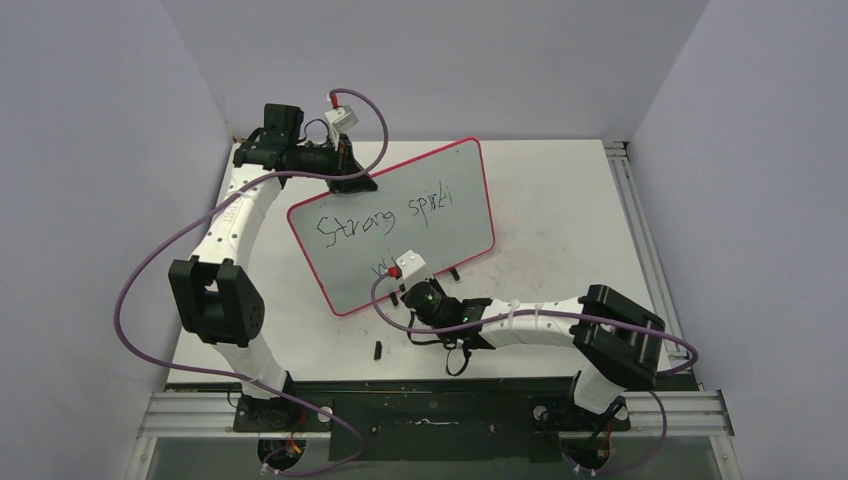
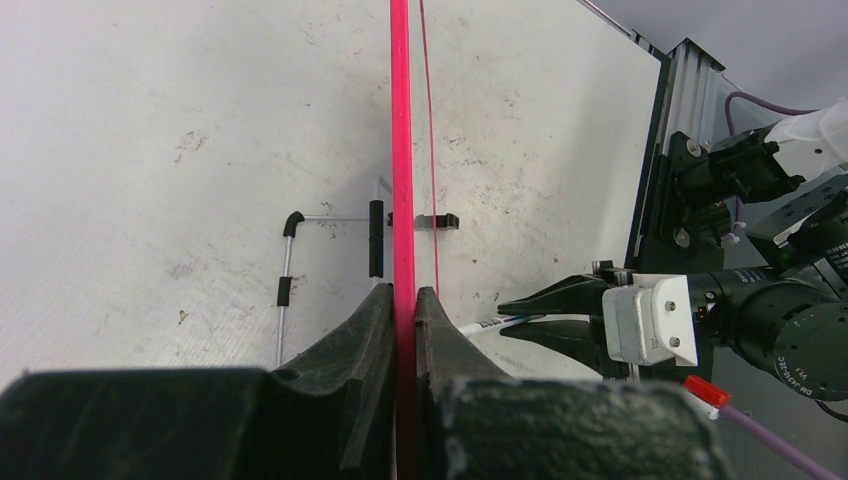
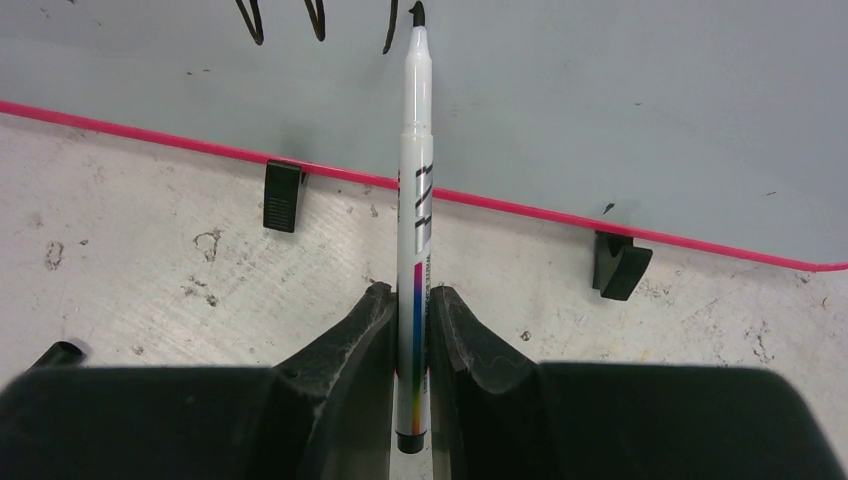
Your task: Write a sentence on the whiteboard
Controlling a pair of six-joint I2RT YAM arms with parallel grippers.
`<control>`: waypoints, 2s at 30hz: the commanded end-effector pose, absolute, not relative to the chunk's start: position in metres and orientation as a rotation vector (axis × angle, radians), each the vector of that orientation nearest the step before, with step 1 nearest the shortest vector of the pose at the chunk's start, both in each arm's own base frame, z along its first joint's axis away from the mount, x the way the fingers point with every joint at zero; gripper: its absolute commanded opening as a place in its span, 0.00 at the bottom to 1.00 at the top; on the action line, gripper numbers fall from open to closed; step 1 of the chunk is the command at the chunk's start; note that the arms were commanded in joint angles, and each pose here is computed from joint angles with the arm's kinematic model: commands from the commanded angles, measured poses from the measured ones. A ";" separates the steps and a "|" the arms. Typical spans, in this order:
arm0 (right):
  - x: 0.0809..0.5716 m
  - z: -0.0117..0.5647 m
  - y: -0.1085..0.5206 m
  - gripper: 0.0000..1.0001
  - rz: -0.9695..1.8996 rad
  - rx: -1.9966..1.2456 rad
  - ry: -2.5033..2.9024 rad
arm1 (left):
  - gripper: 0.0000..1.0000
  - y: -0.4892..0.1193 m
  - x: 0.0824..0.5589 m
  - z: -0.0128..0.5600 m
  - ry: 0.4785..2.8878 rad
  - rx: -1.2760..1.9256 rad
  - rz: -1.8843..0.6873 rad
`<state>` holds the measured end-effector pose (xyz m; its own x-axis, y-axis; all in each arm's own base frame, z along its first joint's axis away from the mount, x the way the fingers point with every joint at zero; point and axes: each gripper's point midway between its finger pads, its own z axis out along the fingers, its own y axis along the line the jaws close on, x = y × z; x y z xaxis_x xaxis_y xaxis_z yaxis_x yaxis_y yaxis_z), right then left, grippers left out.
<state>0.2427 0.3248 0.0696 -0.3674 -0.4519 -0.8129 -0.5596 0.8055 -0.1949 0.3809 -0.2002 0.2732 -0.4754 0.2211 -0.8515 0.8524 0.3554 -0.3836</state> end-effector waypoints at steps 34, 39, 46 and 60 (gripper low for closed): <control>0.258 0.125 0.335 0.05 0.164 -0.639 1.907 | 0.00 -0.208 0.353 0.246 2.034 0.934 -1.219; 0.263 0.122 0.341 0.05 0.147 -0.657 1.905 | 0.00 -0.208 0.352 0.247 2.033 0.934 -1.221; 0.268 0.113 0.341 0.05 0.140 -0.650 1.931 | 0.00 -0.208 0.352 0.248 2.031 0.934 -1.220; 0.262 0.085 0.334 0.05 0.135 -0.668 2.000 | 0.00 -0.208 0.352 0.248 2.031 0.933 -1.218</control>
<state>0.2607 0.3321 0.0881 -0.3456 -0.4248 -0.8368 -0.5220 0.8280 -0.2047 0.3801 -0.2001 0.2735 -0.4745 0.2211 -0.8521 0.8527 0.3557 -0.3825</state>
